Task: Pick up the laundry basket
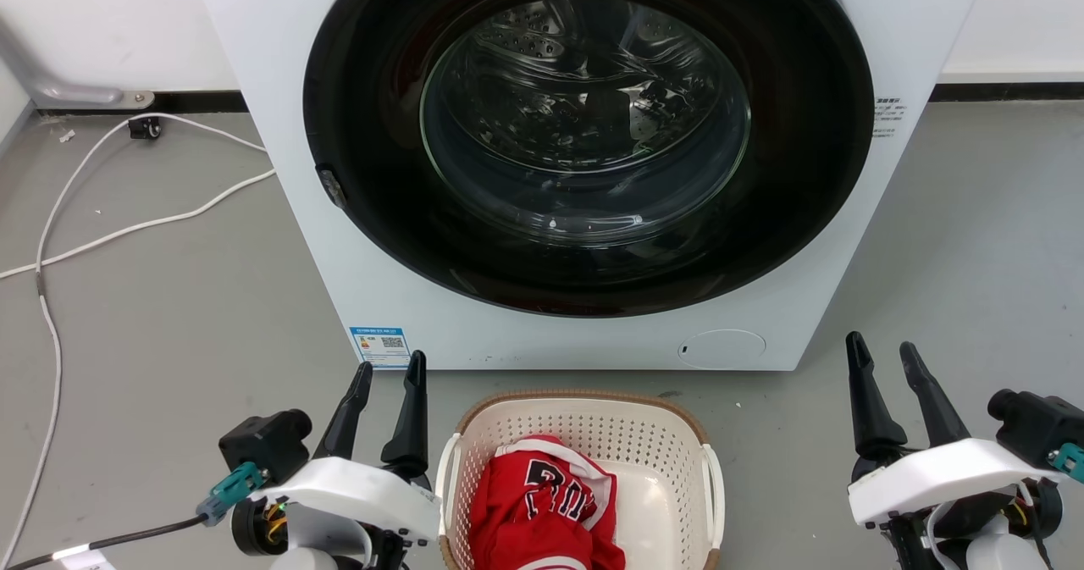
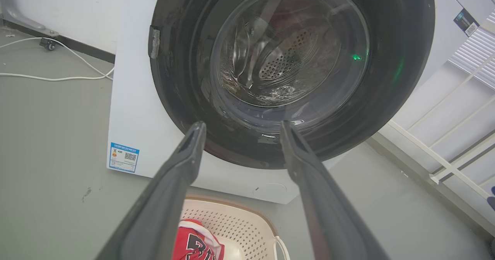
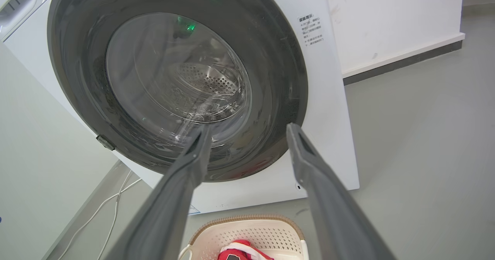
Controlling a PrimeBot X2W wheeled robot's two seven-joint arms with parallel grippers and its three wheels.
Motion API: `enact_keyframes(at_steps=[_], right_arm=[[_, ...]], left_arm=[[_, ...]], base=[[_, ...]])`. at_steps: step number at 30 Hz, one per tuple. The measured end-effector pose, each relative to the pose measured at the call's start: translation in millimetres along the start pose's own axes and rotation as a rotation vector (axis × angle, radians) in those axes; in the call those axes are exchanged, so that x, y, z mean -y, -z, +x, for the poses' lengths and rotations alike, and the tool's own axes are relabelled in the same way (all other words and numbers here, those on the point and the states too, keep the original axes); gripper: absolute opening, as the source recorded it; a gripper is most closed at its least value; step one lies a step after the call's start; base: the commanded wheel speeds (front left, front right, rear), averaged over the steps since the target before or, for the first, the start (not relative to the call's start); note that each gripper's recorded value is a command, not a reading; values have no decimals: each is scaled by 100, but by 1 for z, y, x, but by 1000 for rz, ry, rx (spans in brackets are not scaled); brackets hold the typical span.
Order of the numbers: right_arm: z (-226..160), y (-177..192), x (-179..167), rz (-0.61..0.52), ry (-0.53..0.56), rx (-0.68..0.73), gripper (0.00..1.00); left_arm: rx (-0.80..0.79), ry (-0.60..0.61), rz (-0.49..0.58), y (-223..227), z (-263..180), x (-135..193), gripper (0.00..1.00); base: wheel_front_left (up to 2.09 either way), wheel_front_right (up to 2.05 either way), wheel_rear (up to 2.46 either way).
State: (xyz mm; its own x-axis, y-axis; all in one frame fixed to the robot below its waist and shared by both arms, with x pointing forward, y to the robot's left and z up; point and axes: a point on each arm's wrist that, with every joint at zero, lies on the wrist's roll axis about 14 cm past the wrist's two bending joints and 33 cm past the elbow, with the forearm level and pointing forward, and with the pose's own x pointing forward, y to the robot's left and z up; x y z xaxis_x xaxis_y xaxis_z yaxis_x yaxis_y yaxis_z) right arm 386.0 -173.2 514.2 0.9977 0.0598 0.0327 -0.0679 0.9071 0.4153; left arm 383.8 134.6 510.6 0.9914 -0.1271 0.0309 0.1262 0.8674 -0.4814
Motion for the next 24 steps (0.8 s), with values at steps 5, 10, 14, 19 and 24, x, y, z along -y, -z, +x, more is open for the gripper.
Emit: enact_keyframes(at_steps=[5, 10, 14, 19, 24], right_arm=[[0, -1, -2, -58, -8, 0, 100], [-1, 1, -3, -109, -16, -7, 100], [-1, 3, -3, -146, -20, -17, 100], [-1, 5, -5, -194, -28, -22, 100], [-1, 6, -7, -234, -36, -26, 100]], left_arm=[[4, 7, 62, 0, 0, 2, 100], [7, 10, 119, 1, 0, 3, 100], [11, 13, 162, 1, 2, 4, 100], [17, 16, 211, 1, 2, 5, 100], [22, 19, 257, 1, 2, 6, 100]], base=[[0, 0, 0], [0, 0, 0], [0, 0, 0], [0, 0, 0], [0, 0, 0]])
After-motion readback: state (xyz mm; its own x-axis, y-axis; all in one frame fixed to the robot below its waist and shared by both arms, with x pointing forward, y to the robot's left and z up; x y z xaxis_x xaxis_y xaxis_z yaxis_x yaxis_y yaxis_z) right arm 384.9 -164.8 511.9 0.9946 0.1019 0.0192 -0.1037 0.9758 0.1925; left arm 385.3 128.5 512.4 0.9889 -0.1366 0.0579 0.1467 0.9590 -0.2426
